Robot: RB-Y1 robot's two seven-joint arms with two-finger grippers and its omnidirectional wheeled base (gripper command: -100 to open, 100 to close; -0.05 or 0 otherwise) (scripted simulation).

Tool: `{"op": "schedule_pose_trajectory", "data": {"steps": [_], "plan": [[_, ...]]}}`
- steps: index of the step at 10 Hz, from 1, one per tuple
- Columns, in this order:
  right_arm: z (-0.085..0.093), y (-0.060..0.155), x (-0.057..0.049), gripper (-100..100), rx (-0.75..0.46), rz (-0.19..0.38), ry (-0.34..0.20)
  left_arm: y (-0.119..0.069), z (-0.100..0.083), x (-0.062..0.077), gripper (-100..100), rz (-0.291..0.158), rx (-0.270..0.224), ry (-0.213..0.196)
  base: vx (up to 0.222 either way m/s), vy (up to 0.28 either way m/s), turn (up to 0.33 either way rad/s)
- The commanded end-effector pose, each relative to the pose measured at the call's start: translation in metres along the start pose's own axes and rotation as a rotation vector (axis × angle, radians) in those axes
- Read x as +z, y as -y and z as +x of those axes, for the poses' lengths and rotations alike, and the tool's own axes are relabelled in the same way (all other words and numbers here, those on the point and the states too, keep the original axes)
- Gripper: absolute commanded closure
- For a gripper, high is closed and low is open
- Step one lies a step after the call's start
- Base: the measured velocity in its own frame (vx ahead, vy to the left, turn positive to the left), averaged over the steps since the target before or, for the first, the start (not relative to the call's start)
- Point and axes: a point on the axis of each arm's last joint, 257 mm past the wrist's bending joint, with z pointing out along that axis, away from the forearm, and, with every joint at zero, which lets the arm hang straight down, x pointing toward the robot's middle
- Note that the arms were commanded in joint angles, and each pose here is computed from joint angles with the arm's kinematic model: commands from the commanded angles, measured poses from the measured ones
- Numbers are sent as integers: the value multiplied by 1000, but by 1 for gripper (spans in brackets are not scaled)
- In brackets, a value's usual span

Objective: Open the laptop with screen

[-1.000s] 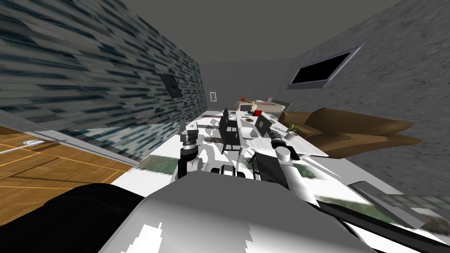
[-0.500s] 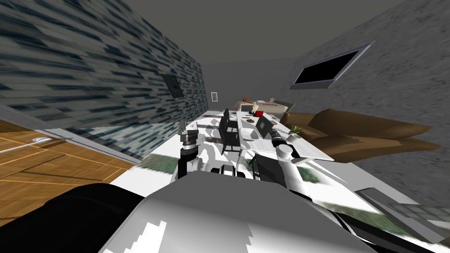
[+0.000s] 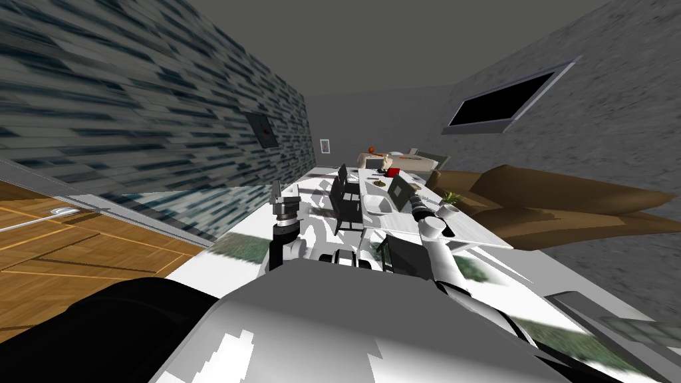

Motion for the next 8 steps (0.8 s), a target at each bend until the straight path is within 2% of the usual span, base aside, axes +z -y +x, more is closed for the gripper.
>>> {"op": "schedule_pose_trajectory", "data": {"steps": [1, 3, 4, 5, 7, 8], "plan": [[-2, -8, 6, -100, 104, -12, 15, 0, 0, 0, 0, 0, 0, 0, 42, -47, 18], [-5, -14, 8, -100, 160, -22, 25, 0, 0, 0, 0, 0, 0, 0, 40, -43, 11], [-3, -12, 8, -100, 142, -19, 21, 0, 0, 0, 0, 0, 0, 0, 20, -23, 3], [7, -15, 13, -100, 147, -20, 22, 0, 0, 0, 0, 0, 0, 0, 94, 26, 1], [5, -14, 13, -100, 141, -19, 23, 0, 0, 0, 0, 0, 0, 0, 82, 2, -1], [6, -14, 13, 100, 144, -19, 22, 0, 0, 0, 0, 0, 0, 0, 9, 0, -12]]}}
